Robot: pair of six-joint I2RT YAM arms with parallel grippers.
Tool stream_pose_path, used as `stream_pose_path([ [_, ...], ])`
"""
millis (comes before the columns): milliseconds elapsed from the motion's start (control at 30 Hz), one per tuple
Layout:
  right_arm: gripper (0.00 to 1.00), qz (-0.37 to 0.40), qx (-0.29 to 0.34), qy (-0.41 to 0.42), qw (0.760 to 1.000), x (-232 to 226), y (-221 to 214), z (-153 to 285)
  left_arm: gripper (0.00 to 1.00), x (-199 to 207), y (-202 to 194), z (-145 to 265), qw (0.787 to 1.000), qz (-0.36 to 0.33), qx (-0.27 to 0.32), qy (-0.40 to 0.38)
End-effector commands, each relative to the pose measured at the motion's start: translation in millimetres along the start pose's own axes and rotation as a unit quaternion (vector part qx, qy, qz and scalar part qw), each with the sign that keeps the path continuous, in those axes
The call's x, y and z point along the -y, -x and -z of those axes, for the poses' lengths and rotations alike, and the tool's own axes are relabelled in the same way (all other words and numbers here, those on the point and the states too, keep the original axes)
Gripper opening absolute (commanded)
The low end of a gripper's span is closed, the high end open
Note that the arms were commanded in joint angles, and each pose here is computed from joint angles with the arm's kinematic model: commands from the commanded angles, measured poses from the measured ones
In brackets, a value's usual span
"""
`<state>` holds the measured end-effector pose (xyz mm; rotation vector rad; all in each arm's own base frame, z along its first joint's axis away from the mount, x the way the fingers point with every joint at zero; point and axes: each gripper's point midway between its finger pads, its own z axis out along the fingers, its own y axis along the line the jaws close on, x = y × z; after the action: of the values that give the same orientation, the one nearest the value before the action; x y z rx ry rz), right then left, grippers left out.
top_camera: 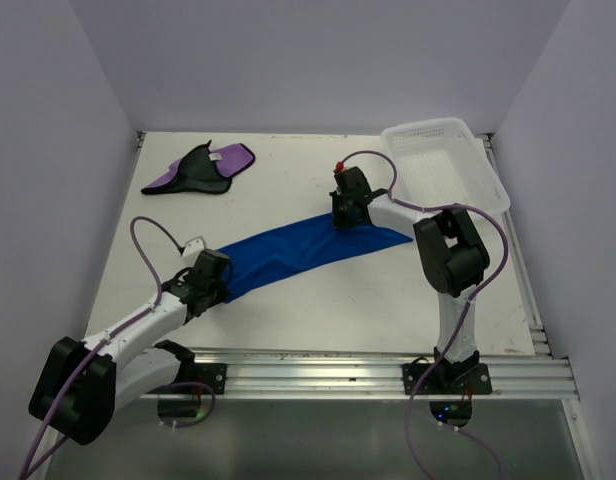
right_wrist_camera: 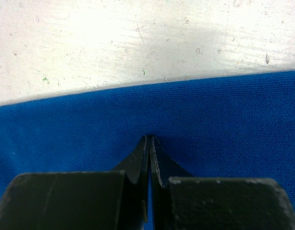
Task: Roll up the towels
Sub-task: Fold the towel
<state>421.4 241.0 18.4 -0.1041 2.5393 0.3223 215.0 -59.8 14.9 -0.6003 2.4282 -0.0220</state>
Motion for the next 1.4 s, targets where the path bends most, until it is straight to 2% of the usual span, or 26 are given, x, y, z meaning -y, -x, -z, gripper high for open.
stream_pose_path([
  [0, 0.00, 0.014, -0.060, -0.051, 0.997, 32.0, -41.0, -23.0, 0.00, 7.8, 6.1, 1.0, 1.000, 0.013, 0.015, -0.015],
  [400, 0.00, 0.013, -0.062, -0.054, 0.996, 34.3, -41.5, -23.8, 0.00, 4.9, 17.3, 13.4, 0.998, 0.037, 0.040, -0.015],
  [933, 0.00, 0.017, -0.064, -0.057, 0.996, 37.4, -41.4, -20.8, 0.00, -15.4, 23.9, 21.2, 0.996, 0.048, 0.051, 0.047],
  [1133, 0.01, 0.019, -0.064, -0.042, 0.997, 32.2, -40.9, -18.6, 0.00, -11.7, 23.0, 17.8, 0.997, 0.039, 0.045, 0.045],
  [1167, 0.02, 0.019, -0.064, -0.037, 0.997, 30.9, -41.2, -18.5, 0.09, -10.7, 23.5, 17.5, 0.997, 0.038, 0.045, 0.043],
  [1233, 0.05, 0.021, -0.062, -0.022, 0.998, 25.4, -39.7, -16.7, 0.17, -7.1, 25.1, 16.8, 0.998, 0.036, 0.048, 0.035],
  [1267, 0.06, 0.021, -0.060, -0.015, 0.998, 22.8, -38.9, -15.8, 0.25, -6.2, 25.4, 16.3, 0.998, 0.035, 0.048, 0.034],
  [1367, 0.08, 0.020, -0.053, 0.020, 0.998, 10.5, -35.4, -11.9, 0.34, -2.0, 26.8, 15.6, 0.998, 0.034, 0.048, 0.027],
])
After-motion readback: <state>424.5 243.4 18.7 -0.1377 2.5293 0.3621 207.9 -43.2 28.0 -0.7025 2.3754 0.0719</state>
